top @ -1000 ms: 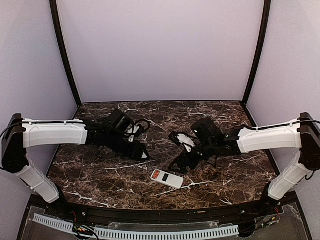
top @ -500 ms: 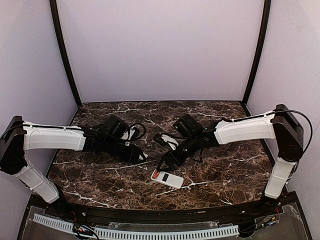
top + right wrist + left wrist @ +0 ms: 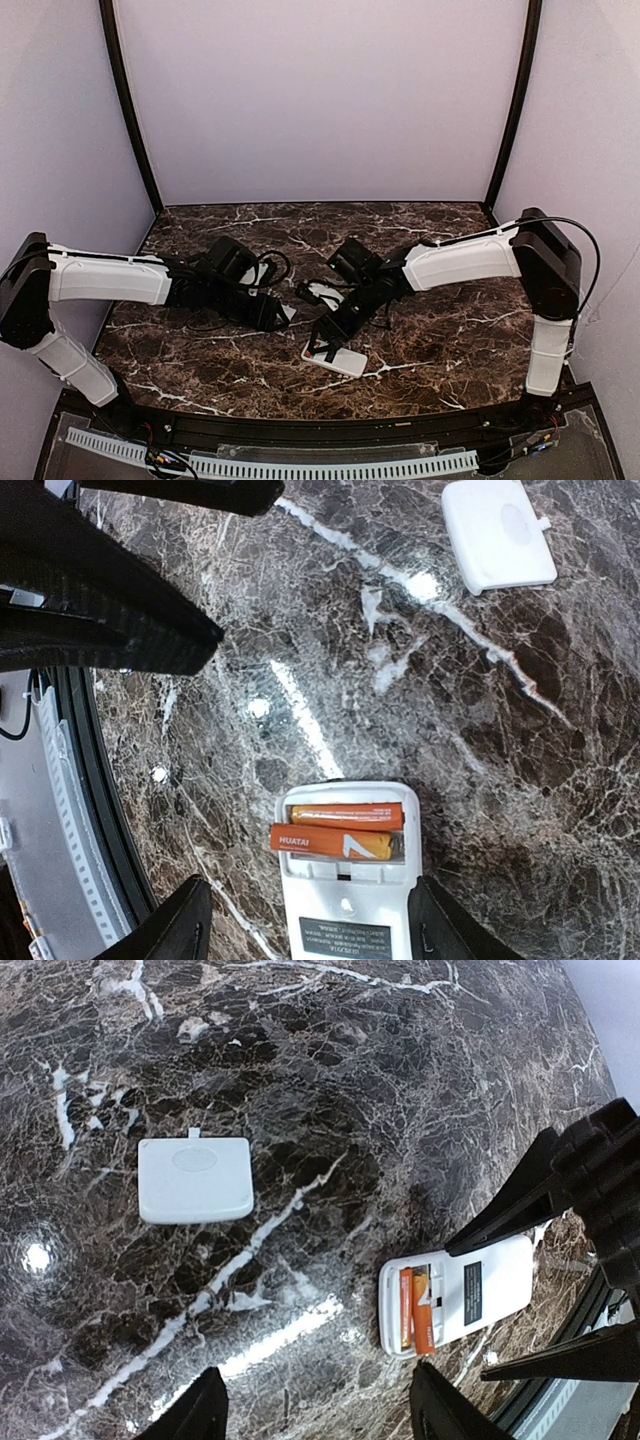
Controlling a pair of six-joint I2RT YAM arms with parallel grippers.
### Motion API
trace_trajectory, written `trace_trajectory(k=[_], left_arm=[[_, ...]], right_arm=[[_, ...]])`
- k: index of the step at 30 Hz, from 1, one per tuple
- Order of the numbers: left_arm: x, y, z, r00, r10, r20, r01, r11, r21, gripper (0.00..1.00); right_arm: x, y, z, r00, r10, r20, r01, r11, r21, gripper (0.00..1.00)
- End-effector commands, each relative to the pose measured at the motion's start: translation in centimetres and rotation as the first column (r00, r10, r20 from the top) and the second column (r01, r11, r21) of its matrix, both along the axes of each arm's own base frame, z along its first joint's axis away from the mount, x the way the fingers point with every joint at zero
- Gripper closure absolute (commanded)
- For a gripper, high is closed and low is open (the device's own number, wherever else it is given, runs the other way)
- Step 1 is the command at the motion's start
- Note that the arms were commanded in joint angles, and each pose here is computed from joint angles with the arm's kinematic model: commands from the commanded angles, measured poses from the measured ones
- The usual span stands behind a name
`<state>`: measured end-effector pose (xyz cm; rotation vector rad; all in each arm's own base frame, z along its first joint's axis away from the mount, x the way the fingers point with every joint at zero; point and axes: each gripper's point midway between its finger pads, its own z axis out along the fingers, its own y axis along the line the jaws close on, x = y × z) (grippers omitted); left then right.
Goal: Load the batteries into the remote control
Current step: Load the battery into the battery compartment.
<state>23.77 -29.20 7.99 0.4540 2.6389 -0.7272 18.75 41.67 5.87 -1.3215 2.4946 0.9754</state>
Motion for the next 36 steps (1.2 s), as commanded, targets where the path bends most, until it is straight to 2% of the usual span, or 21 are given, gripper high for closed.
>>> trace_trajectory(k=[1,18,27,31,36], left_arm=[[0.2,0.8,0.1,1.000,0.009,0.022,-0.009,1.000,0.017,0.38],[0.1,0.9,-0.1,1.000,0.004,0.018,-0.004,1.000,0.015,0.38],[-0.4,0.5,0.3,0.999,-0.020,0.028,0.021,0.999,-0.034,0.39],[-0.6,0.5,0.0,1.000,-0.023,0.017,0.023,0.999,-0.031,0.39],[-0.5,0.5,0.0,1.000,-0.023,0.019,0.024,0.999,-0.030,0.39]], right_arm=[[0.3,0.3,-0.7,1.000,0.003,0.020,-0.002,0.999,-0.035,0.34],[0.0,0.8,-1.9,1.000,0.010,0.020,-0.008,0.997,-0.081,0.35],[0.0,0.5,-2.8,1.000,0.007,0.030,-0.003,0.993,-0.121,0.35],[0.0,0.5,-2.8,0.999,0.001,0.033,0.003,0.992,-0.126,0.32],[0.1,0.6,-2.9,0.999,-0.007,0.031,0.011,0.992,-0.128,0.32]])
